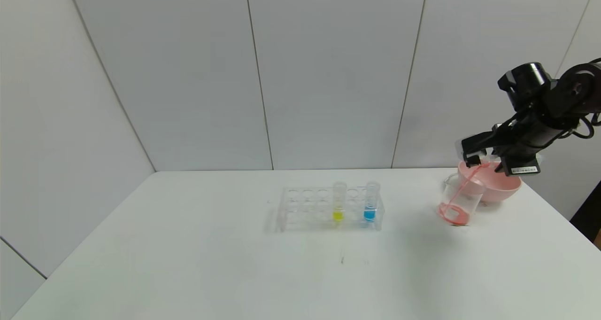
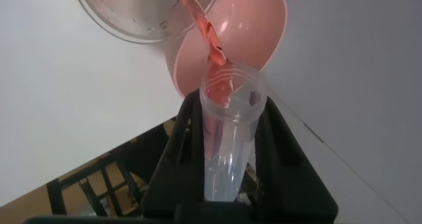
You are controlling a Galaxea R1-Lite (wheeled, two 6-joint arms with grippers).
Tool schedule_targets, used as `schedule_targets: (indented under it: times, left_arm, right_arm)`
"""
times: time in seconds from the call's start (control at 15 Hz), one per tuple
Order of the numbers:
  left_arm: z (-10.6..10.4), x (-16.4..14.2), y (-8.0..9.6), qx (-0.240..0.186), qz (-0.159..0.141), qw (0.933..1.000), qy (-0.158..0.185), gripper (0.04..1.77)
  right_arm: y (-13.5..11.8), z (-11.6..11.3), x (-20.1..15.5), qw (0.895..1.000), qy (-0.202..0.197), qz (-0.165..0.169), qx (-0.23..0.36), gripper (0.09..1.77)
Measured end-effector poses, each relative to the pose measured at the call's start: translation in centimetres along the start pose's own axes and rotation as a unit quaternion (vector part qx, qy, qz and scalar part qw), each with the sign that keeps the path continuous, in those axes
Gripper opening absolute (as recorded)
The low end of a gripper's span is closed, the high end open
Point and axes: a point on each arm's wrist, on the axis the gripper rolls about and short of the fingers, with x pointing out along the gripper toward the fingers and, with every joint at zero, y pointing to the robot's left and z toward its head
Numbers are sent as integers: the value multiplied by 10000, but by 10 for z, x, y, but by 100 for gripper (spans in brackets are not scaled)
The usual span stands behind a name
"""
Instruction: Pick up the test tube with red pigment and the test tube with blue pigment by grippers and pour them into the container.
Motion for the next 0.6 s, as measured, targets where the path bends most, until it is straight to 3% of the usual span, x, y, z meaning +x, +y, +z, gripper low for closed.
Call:
schedule_targets:
  times: [0.4, 0.6]
  left_arm:
    - [0, 0, 0, 0, 0, 10000, 0, 176]
    - [0, 0, 0, 0, 0, 10000, 0, 176]
  right_arm:
    - [-6, 1, 1, 9954, 313, -259, -867, 50]
    - [-6, 5, -2, 9947, 280, -278, -954, 50]
